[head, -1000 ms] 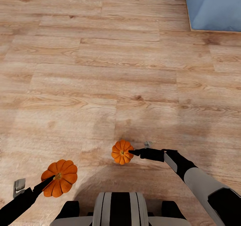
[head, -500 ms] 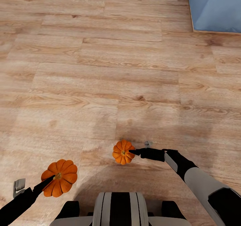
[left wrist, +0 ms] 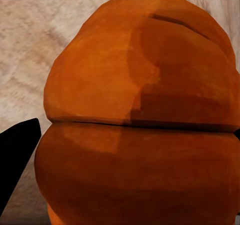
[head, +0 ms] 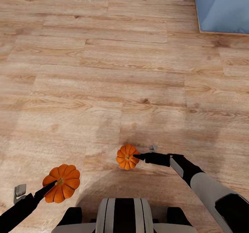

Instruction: Place each of the two pumpkins and all three candles from the living room inside a cabinet in the living room (use any cabinet), then make sure every cabinet is closed, and position the cauldron so it is next to a table in the living room.

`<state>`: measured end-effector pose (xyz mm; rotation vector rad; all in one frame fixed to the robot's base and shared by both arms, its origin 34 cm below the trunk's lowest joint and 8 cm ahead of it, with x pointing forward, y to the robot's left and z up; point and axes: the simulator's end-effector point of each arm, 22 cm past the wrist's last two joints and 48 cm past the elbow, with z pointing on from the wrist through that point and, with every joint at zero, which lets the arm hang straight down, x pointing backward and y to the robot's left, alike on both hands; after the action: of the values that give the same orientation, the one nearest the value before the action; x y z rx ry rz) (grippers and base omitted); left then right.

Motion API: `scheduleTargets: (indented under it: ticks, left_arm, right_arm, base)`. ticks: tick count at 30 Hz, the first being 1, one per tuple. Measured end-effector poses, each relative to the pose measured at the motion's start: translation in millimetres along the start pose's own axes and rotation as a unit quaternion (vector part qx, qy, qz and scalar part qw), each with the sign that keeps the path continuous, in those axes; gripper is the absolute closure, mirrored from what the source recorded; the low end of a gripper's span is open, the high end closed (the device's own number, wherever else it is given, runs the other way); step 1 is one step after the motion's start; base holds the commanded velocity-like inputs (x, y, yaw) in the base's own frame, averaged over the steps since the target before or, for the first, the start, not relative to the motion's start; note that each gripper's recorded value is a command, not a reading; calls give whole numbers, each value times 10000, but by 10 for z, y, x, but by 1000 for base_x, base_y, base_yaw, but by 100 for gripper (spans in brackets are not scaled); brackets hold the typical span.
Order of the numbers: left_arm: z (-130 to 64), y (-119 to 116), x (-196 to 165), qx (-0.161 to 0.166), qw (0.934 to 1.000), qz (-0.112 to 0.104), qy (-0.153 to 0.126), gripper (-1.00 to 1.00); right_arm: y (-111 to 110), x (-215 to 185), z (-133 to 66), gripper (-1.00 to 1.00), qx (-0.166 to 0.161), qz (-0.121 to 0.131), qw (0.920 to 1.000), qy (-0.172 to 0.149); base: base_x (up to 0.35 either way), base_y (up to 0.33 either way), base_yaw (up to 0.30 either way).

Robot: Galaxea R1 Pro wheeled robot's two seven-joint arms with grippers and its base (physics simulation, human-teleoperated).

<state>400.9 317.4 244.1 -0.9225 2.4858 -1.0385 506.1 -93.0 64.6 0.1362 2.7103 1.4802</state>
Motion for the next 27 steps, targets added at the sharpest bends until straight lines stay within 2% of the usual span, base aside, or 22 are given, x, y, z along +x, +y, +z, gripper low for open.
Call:
scheduleTargets:
  ticks: [12,13,27]
  left_arm:
    - [-3,-10,-5,8,10000,12,-7,100]
    - [-3,-12,-6,11,10000,10,-8,100]
    - [-1,-10,-4,7,10000,13,-15,100]
  right_arm:
    - [13,-18,-8,-100,-3,-17,10000,-13]
    - [16,-17,-6,100,-5,-15,10000,-10]
    - [37,2,17,100,-15,16,10000,82]
  base:
    - [0,0,183]
    - [0,0,63]
    - [0,0,10]
